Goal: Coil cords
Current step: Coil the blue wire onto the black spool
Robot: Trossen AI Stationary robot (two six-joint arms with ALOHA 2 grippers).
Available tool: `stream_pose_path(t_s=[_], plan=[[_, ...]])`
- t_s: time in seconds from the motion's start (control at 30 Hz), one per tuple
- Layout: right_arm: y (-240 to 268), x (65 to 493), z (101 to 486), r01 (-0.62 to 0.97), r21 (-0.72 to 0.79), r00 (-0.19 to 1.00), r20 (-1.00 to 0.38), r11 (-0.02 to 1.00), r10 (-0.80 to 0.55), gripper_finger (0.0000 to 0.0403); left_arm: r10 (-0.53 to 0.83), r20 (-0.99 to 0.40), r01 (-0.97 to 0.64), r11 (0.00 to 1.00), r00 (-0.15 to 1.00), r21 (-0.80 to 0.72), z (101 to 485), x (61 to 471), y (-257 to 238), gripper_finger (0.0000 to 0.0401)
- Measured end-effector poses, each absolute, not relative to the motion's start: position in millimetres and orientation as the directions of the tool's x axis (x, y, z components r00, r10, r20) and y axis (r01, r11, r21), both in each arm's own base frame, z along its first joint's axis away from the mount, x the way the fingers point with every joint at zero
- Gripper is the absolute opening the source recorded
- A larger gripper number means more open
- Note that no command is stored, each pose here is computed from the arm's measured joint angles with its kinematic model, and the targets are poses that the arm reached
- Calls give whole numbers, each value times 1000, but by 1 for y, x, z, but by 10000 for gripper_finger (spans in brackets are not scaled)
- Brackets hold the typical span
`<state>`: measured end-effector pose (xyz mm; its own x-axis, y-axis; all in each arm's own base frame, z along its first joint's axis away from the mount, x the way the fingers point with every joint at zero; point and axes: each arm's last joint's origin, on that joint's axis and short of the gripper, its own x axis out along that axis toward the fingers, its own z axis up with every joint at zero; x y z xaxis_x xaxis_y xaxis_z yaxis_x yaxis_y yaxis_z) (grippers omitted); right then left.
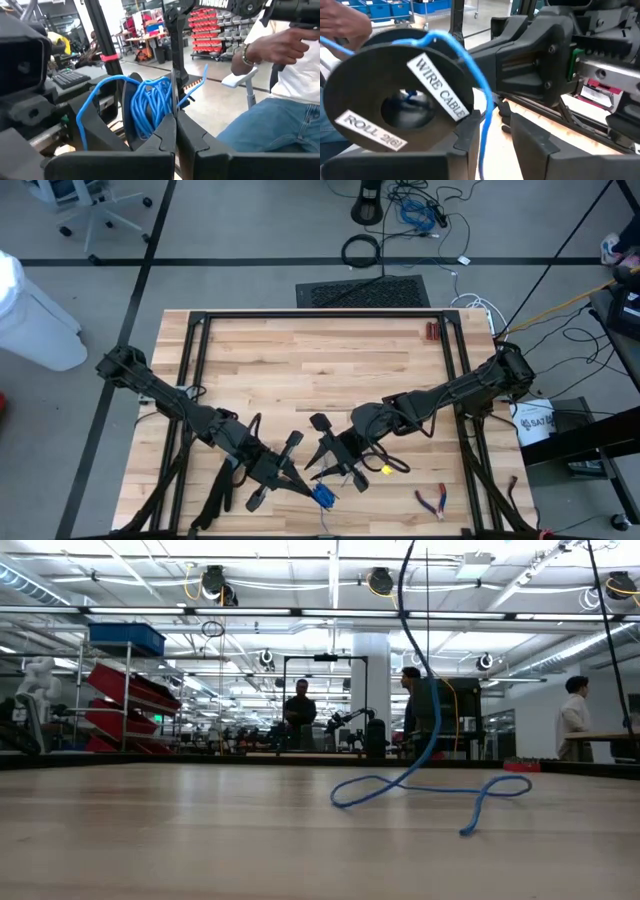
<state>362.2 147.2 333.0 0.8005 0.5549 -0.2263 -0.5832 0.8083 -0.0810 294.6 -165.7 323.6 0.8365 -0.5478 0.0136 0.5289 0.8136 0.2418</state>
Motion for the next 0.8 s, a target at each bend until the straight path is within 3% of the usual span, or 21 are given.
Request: stream_pose_path(t_s=[0.37,0.8], plan=[[119,367,334,-564,-54,805,-258,824,534,112,-574,76,536,799,816,272,330,293,-167,0],[107,369,334,-689,37,699,-231,724,677,112,-590,99,531,777,801,337,332,291,-170,0]])
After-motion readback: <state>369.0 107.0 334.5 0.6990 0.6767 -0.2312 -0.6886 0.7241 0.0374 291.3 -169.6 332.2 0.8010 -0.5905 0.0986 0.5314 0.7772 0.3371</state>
